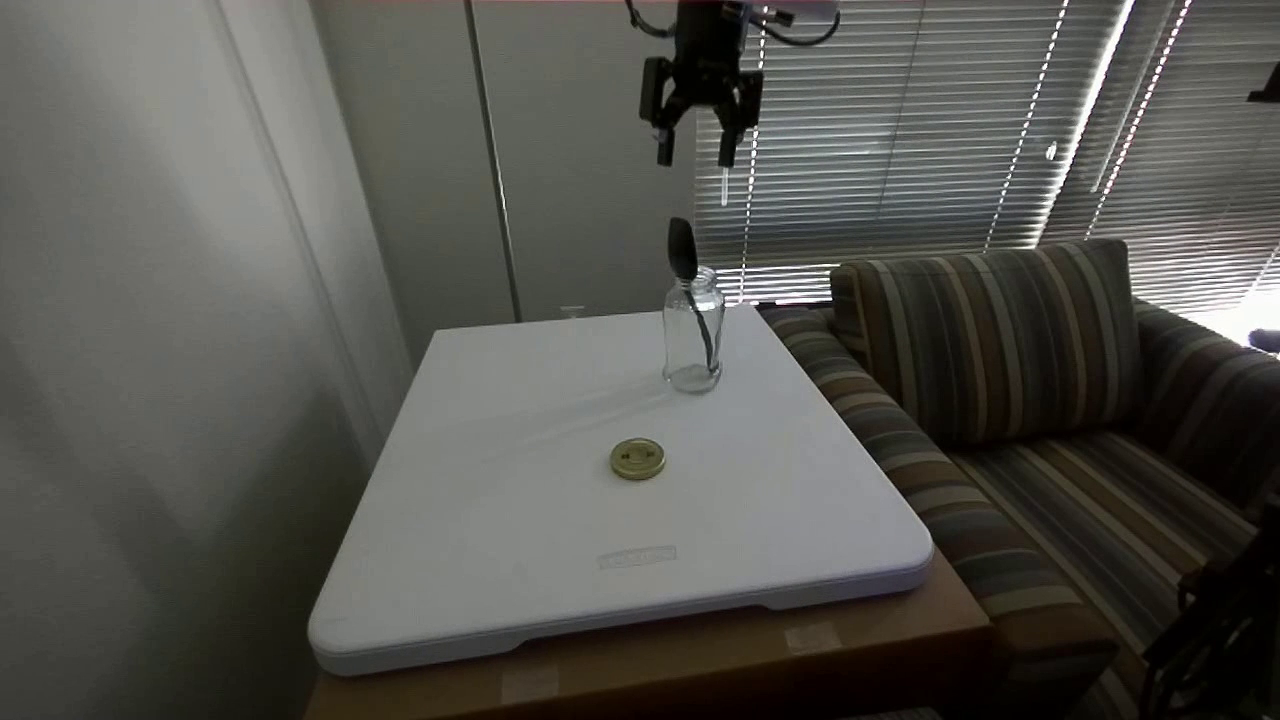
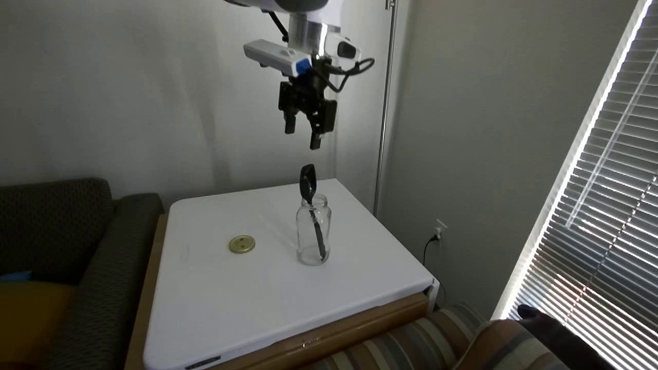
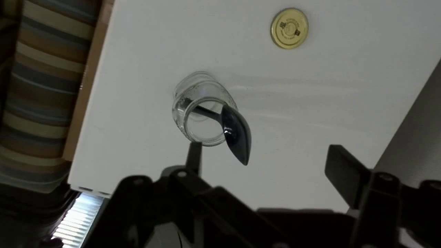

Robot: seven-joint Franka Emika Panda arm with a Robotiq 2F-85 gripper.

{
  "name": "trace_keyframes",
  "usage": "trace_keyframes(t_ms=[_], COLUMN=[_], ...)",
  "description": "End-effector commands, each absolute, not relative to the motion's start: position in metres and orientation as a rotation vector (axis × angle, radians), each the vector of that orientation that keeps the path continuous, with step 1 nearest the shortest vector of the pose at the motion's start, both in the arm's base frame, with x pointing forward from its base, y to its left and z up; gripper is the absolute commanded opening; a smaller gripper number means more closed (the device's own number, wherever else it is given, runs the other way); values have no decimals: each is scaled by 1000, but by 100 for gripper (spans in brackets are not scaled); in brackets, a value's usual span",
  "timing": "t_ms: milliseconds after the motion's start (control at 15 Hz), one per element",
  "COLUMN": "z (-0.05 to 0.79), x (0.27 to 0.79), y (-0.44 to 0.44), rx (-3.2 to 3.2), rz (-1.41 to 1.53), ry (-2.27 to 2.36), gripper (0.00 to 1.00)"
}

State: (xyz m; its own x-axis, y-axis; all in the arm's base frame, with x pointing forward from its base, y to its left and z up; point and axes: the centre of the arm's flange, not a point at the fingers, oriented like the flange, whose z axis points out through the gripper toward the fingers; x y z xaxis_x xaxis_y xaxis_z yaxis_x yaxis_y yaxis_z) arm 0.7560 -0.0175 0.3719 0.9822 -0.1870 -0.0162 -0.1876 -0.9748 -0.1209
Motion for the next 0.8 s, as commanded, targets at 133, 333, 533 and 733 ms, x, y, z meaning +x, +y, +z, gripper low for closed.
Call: trace_keyframes(t_ms=[133, 333, 533, 733], z=[452, 457, 464, 460], x=[716, 715, 711, 712], y=[36, 44, 48, 43], rx=[-3301, -3301, -3322, -3326], rz=[181, 160, 167, 176], ry=[222, 214, 210, 222], gripper=[100, 100, 100, 100])
